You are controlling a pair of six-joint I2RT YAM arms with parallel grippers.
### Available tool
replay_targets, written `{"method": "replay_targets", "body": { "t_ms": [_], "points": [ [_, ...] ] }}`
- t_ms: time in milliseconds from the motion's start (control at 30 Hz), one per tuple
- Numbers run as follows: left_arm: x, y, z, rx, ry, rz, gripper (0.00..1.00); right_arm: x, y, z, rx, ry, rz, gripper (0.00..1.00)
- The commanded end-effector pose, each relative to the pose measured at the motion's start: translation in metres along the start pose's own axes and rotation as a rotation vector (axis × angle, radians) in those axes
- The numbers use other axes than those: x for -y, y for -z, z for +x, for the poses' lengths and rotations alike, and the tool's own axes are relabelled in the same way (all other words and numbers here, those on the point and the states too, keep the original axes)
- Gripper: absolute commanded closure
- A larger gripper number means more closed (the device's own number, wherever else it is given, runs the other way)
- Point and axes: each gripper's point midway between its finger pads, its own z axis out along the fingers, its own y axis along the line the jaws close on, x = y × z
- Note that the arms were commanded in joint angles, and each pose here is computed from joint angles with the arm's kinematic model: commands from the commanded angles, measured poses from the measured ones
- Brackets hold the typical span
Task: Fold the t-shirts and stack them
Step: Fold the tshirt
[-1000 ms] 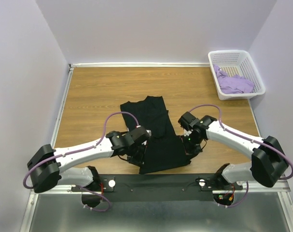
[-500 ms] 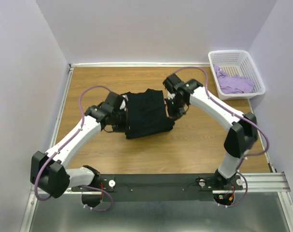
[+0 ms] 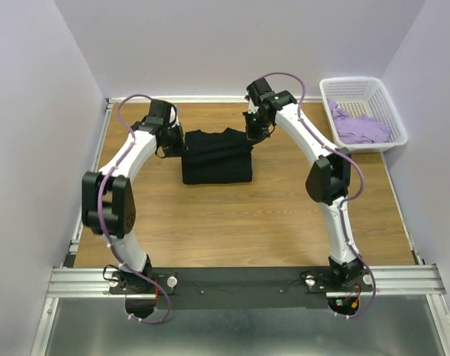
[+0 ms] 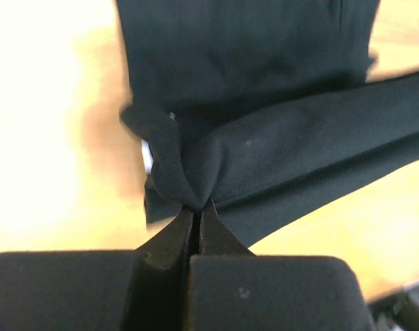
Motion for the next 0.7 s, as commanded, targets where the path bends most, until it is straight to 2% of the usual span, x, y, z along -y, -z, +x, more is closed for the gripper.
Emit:
{"method": "replay_targets", "body": {
  "t_ms": [0,167,333,667],
  "points": [
    [-0.007,-0.03,-0.041,0.069,-0.068,-0.003,1.0,0.031,-0.035,-0.016,0.015,-0.005,0.034,0.99],
    [-0.02,-0.073,-0.066,0.09,-0.083,-0.035,1.0,0.05,-0.071,-0.022,0.043,-0.032,0.048,0.99],
    [-0.041,-0.105,-0.053,0.057,-0.026,-0.027,1.0,0.062,-0.089,-0.03,0.073,0.006,0.084,1.0],
    [-0.05,-0.087,-0.052,0.155,0.042,-0.019,1.0,0.053,-0.083,-0.05,0.173,0.033,0.039,0.99]
  ]
}}
